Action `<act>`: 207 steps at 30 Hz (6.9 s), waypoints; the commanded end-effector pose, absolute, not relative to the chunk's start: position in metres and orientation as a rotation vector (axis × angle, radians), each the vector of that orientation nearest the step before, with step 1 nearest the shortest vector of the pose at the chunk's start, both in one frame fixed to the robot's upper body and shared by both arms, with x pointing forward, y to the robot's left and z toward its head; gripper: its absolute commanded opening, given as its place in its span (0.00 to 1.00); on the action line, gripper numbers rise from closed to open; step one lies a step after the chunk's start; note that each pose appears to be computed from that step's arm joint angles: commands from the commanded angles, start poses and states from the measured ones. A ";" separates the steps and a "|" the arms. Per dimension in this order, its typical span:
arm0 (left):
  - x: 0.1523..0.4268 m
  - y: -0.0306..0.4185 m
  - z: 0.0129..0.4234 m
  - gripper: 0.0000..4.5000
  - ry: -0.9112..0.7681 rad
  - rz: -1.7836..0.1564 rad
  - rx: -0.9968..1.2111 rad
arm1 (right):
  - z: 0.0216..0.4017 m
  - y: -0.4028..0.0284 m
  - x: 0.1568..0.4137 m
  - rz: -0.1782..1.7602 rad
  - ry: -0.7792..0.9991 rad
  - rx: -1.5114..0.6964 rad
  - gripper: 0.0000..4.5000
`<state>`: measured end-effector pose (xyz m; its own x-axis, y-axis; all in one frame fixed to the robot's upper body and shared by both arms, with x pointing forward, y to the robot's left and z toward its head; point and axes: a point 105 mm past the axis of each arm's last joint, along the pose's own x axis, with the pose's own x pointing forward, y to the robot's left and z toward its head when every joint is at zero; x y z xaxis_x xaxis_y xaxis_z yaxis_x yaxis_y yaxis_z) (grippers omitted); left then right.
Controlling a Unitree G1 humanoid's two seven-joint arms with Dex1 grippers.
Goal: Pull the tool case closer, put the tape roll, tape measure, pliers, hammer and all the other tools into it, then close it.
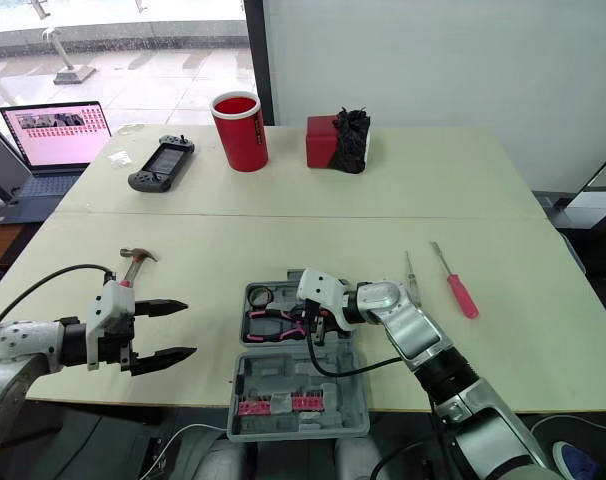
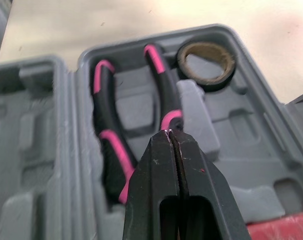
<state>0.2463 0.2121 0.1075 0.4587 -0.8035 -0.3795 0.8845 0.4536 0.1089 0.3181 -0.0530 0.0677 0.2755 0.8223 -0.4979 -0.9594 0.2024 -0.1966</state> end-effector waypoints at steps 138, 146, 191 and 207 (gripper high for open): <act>0.267 0.134 0.028 0.00 0.312 -1.192 0.413 | 0.056 -0.149 0.276 1.285 0.405 -0.693 0.00; 0.269 0.116 0.032 0.00 0.280 -1.222 0.397 | 0.054 -0.141 0.275 1.310 0.395 -0.686 0.00; 0.327 0.097 0.041 0.00 0.249 -1.112 0.494 | 0.042 -0.151 0.318 1.161 0.457 -0.616 0.00; 0.326 0.107 0.037 0.00 0.261 -1.085 0.506 | 0.039 -0.161 0.325 1.109 0.452 -0.624 0.00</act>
